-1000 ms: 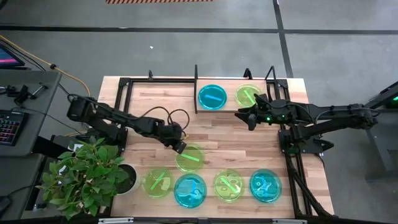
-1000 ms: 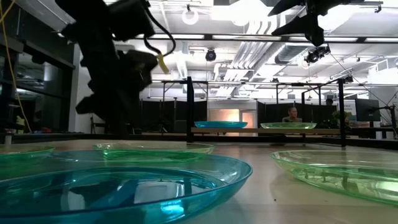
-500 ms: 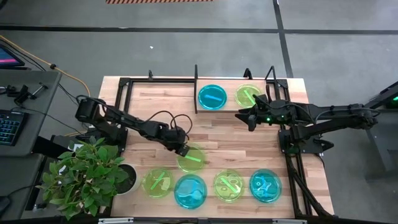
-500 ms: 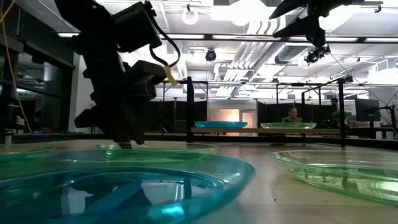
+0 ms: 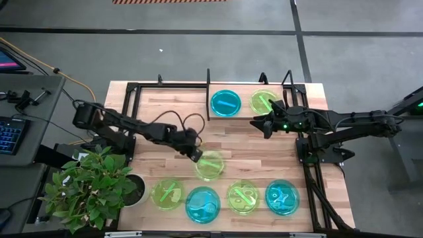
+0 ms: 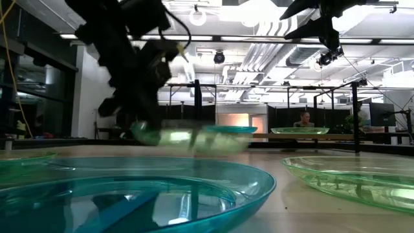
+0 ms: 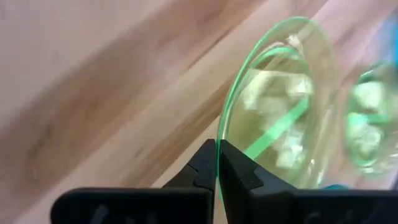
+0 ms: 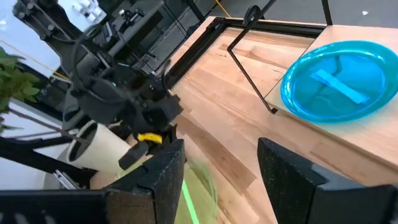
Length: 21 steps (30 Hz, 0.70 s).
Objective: Place and stack plates onto a shelf
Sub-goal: Stack the top green plate on top of the green plate on the shelf
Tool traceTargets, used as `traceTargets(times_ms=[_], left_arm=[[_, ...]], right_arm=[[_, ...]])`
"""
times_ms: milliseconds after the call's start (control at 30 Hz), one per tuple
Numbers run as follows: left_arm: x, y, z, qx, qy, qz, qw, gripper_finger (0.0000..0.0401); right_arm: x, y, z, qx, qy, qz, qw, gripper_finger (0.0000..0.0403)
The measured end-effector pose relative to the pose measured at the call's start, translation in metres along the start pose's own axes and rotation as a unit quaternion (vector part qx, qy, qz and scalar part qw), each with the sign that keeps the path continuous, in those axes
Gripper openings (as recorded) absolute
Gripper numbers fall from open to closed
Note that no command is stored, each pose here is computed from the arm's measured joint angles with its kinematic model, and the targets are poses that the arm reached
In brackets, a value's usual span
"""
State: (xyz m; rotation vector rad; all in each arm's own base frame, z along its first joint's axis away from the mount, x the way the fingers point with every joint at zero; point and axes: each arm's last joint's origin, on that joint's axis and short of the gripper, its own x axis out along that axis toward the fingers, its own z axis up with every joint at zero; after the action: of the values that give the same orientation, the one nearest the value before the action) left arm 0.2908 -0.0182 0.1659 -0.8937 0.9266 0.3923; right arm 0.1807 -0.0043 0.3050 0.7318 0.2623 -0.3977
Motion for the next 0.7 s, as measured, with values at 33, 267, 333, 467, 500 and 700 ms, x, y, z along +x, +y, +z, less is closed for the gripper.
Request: traceTargets(times_ms=[33,267,333,467,500,700], left_arm=[[-0.006,-0.001,0.004,0.003,-0.009,-0.004,1.0,0.0001],[-0.055,-0.007,0.025,0.013,-0.078,-0.017,0.997,0.0001],[-0.067,-0.006,0.028,0.012,-0.093,-0.005,0.996,0.0001],[-0.077,-0.007,0.034,0.009,-0.114,-0.003,0.993,0.0],[-0.078,-0.007,0.034,0.009,-0.116,-0.004,0.993,0.0],[-0.073,-0.006,0.034,0.004,-0.108,0.005,0.994,0.0]], right_arm=[[0.0,0.0,0.0,0.003,0.0,0.0,1.0,0.0188],[0.02,0.002,-0.012,0.054,0.081,0.016,0.995,0.0188],[0.032,0.003,-0.019,0.068,0.121,0.019,0.99,0.0188],[0.058,0.002,-0.036,0.087,0.168,-0.008,0.982,0.0188],[0.065,0.001,-0.039,0.092,0.173,-0.016,0.98,0.0188],[0.095,0.007,-0.046,0.119,0.153,0.009,0.981,0.0188]])
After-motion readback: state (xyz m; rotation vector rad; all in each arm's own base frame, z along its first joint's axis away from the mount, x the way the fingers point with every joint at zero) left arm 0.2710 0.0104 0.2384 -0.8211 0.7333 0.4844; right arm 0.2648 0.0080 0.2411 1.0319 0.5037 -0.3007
